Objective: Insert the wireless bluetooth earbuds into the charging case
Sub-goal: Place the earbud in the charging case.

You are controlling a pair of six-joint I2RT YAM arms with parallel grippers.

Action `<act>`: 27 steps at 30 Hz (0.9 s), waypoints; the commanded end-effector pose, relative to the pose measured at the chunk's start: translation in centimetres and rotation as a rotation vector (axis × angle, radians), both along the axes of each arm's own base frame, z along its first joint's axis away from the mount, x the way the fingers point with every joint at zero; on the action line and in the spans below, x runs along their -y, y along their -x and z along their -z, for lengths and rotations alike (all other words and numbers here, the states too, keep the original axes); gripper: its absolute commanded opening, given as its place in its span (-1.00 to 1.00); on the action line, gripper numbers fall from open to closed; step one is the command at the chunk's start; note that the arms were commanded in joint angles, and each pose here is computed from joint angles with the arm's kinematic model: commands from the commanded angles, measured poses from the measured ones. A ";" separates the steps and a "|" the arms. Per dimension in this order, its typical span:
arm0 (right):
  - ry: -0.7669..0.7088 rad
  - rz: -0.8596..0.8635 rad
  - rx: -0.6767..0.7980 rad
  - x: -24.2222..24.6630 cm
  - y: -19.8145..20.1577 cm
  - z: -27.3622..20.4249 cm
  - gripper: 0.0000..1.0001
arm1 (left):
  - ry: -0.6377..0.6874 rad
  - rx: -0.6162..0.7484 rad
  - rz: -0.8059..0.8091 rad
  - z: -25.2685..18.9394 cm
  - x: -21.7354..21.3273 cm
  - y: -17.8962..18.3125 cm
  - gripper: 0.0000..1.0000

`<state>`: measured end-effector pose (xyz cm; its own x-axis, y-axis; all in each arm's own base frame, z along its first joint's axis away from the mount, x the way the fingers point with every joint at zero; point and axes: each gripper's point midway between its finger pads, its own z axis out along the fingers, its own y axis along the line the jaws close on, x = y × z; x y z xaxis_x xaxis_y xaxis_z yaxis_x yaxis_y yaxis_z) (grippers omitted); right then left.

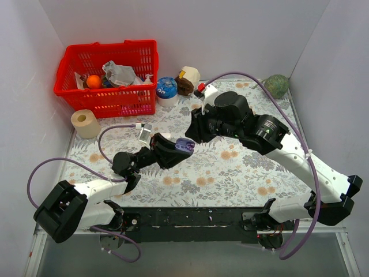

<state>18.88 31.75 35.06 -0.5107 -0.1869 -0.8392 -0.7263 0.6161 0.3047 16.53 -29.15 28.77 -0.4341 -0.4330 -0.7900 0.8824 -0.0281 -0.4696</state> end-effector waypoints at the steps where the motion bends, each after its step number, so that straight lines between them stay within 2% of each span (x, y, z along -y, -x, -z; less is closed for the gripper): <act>1: 0.040 0.059 -0.027 1.0 -0.4 -0.7 -0.24 | 0.071 0.106 -0.133 -2.2 -1.0 -1.2 -1.00; 4: 0.065 0.068 -0.044 1.1 -0.4 -0.5 -0.16 | 0.064 0.127 -0.201 -2.1 -1.1 -2.4 -1.00; 10: 0.089 0.087 -0.046 1.0 -0.8 -1.0 -0.13 | 0.062 0.134 -0.283 -2.0 -1.2 -4.1 -1.00; 27: 0.127 0.038 -0.062 -0.7 -0.8 0.6 -0.13 | 0.060 0.146 -0.261 -2.5 -1.0 -3.9 -1.00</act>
<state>19.68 31.87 32.80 -0.5978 -0.2926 -0.7463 -0.6664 0.6990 0.2597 20.81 -28.31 29.12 -0.2377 -0.5357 -0.8103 0.8987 0.1952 -0.3927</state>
